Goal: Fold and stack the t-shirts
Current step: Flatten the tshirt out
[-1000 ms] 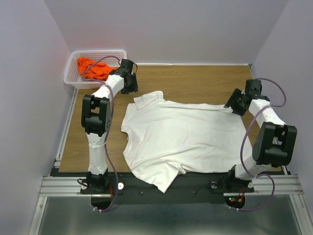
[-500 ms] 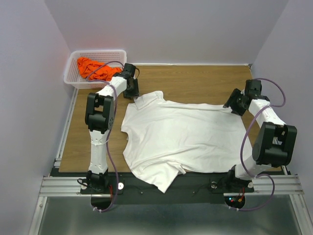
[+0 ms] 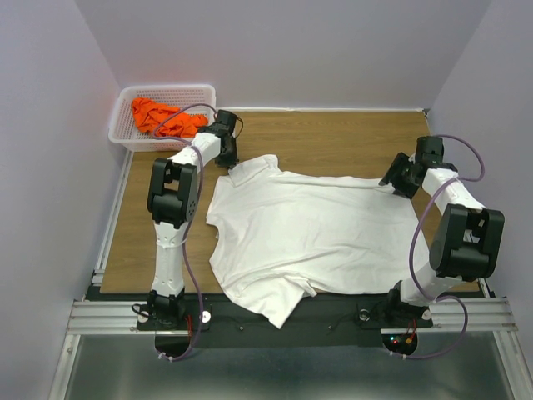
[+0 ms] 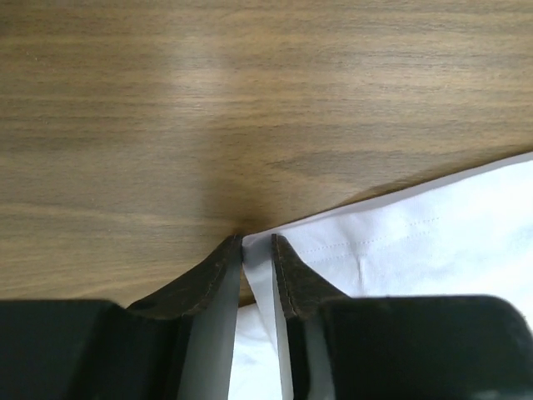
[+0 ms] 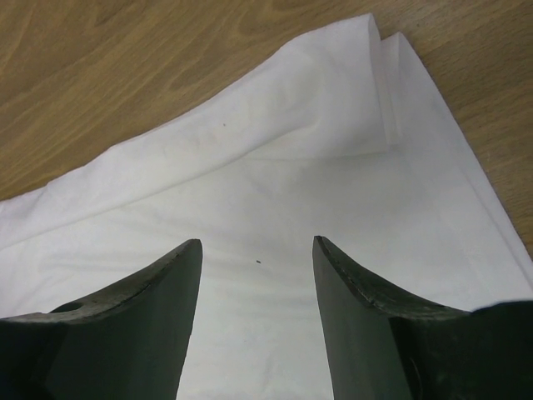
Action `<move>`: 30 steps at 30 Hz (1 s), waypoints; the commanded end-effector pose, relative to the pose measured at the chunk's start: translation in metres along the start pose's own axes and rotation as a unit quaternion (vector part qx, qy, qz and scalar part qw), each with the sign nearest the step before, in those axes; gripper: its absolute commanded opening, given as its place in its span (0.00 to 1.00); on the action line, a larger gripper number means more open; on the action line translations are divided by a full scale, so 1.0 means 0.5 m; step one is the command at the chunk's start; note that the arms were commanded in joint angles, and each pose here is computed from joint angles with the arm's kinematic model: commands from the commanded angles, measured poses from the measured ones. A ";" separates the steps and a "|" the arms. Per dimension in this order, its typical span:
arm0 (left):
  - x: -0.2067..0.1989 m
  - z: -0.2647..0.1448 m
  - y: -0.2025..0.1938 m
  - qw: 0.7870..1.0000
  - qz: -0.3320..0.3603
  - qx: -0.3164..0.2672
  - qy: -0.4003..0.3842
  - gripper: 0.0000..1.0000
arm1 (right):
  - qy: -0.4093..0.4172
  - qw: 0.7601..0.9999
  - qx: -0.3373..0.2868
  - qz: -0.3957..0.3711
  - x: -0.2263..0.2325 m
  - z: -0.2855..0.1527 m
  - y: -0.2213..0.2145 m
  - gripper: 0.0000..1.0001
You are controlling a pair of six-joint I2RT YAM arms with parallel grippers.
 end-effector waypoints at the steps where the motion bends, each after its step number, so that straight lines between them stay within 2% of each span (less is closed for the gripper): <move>1: 0.002 0.011 -0.026 0.999 0.020 0.018 0.022 0.19 | -0.016 0.999 -0.027 -0.002 -0.006 -0.001 0.018 0.62; 4: 0.000 -0.004 -0.009 0.999 0.025 0.002 0.024 0.11 | -0.054 0.998 -0.041 0.005 -0.020 0.007 0.026 0.62; 5: -0.001 -0.012 0.000 0.999 0.026 -0.006 0.025 0.02 | -0.066 0.997 -0.048 0.016 -0.021 0.008 0.033 0.62; 6: -0.002 -0.030 0.020 0.999 0.025 -0.024 0.025 0.00 | -0.071 0.996 -0.049 0.025 -0.022 0.012 0.034 0.61; 10: -0.012 -0.090 0.078 0.996 0.030 -0.077 0.014 0.00 | -0.107 0.991 -0.059 0.052 -0.034 0.034 0.045 0.61; 16: -0.027 -0.181 0.147 0.988 0.030 -0.152 -0.013 0.00 | -0.108 0.989 -0.093 0.029 -0.021 0.061 0.109 0.61; 22: -0.030 -0.221 0.182 0.982 0.022 -0.188 -0.017 0.00 | -0.117 0.986 -0.119 0.020 -0.016 0.091 0.156 0.58; 30: -0.041 -0.267 0.223 0.973 0.014 -0.227 -0.029 0.00 | -0.154 0.980 -0.126 0.018 -0.035 0.097 0.153 0.57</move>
Point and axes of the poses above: each gripper's point midway between its finger pads, its own z axis out along the fingers, its own x axis along the line the jaws close on, y = z × x, the point moved 8 cm from there along -z, back along the fingers
